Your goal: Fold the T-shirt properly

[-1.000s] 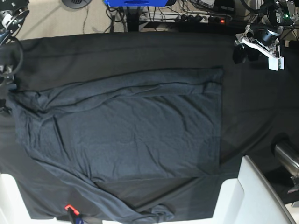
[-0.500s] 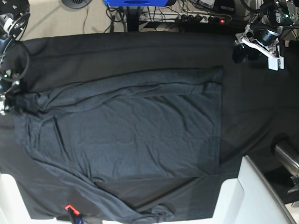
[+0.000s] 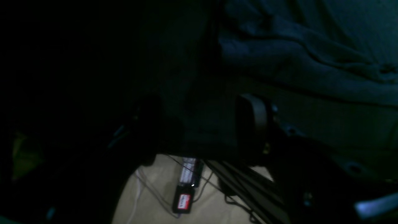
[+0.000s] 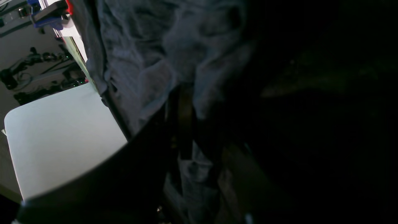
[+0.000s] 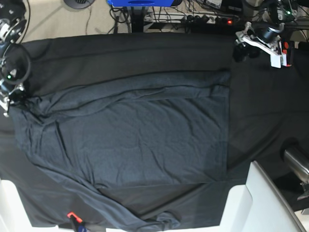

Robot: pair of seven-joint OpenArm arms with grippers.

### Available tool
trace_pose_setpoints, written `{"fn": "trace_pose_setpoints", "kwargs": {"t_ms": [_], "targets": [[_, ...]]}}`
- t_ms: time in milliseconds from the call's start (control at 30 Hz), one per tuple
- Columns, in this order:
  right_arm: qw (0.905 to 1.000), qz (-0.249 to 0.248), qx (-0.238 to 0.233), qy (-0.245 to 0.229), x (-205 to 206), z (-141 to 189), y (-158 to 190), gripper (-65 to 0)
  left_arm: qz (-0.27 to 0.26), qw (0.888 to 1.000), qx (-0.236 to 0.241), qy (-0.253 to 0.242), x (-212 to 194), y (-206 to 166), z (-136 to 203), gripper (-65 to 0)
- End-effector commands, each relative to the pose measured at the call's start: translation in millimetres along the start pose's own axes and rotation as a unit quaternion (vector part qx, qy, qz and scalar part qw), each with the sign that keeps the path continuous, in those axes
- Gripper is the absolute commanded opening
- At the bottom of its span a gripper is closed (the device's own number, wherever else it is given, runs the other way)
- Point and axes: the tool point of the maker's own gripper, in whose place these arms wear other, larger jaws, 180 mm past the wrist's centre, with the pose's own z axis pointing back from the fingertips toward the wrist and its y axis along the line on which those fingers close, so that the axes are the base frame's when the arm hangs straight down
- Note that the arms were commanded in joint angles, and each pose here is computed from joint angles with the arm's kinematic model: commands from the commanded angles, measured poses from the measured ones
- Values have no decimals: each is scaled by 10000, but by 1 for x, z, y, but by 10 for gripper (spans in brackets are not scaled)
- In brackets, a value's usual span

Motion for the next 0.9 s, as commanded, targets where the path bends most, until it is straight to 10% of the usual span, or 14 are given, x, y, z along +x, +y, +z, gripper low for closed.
{"fn": "trace_pose_setpoints", "kwargs": {"t_ms": [0,100,867], "targets": [[9997,-3,-155,193,-14,-5,-8,-555,-72,9997,-84,-210,14,-3,2,-281],[9996,-49,-200,213,-15,-5,-11,-647,-30,9996,-85,-263,18,-3,-1,-286],[9995,-108,-224,194,-16,-2,-17,-645,936,9953,-211,91,-1,0,-60,-291]]}}
